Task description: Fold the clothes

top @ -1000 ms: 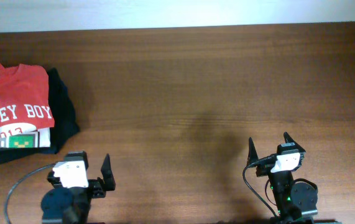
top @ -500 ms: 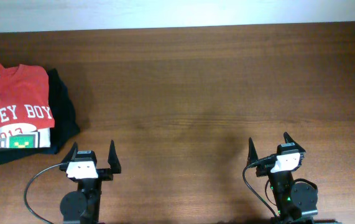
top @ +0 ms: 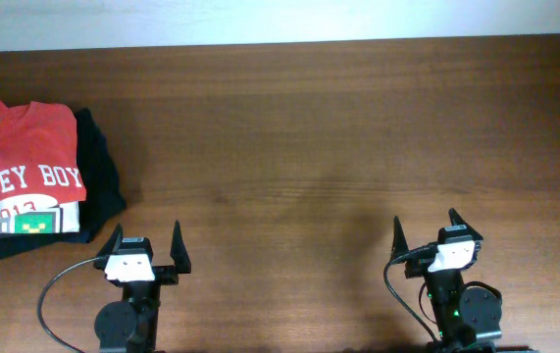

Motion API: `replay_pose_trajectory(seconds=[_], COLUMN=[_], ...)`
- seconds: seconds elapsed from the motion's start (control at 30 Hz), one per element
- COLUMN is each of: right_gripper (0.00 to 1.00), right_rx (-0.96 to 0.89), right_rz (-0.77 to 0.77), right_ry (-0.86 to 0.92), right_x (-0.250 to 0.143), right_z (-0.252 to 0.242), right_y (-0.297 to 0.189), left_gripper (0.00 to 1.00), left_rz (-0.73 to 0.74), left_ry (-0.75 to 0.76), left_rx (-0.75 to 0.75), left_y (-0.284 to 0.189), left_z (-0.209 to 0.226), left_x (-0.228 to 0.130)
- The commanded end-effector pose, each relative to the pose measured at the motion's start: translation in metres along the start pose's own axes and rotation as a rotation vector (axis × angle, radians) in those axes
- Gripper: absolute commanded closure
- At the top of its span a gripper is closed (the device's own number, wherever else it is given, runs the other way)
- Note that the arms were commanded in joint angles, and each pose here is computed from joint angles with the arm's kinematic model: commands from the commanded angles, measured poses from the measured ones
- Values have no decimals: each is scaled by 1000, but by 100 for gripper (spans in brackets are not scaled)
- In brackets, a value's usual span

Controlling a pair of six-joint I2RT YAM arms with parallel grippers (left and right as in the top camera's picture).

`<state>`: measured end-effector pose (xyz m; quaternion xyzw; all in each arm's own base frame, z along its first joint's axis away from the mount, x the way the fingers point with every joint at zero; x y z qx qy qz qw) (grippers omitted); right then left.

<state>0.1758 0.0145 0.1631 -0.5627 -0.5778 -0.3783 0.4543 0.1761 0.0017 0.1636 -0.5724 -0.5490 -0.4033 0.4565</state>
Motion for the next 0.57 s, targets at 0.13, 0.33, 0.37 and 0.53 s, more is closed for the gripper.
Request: replay_pose_trajectory(seconds=[0.13,0.33,0.37,0.53], right_gripper=[1,1,1,1], right_rx=[-52,-52,-52,-52], right_rz=[24,24,24,24], right_ry=[-2,-2,-2,-2], right_x=[-5,-5,-5,-5], right_z=[-8,-8,-8,-8], right_y=[0,0,0,0], left_gripper=[1,1,1,1], left_rz=[3,3,3,3], left_ry=[16,16,16,16], left_rx=[-13,-13,-13,-13], left_y=[0,0,0,0], left_z=[-1,-1,-1,-1], left_x=[-2,-2,-2,-2])
Point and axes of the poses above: each gripper's point midway between its finger pads, its own y axis out along the fingers, its own z axis along the line the jaws close on, x = y × z, the point moved 7 cm from there along -y, back along the fingers, and after that the axes turned 14 degrees about -y, right-handed, at the moved point
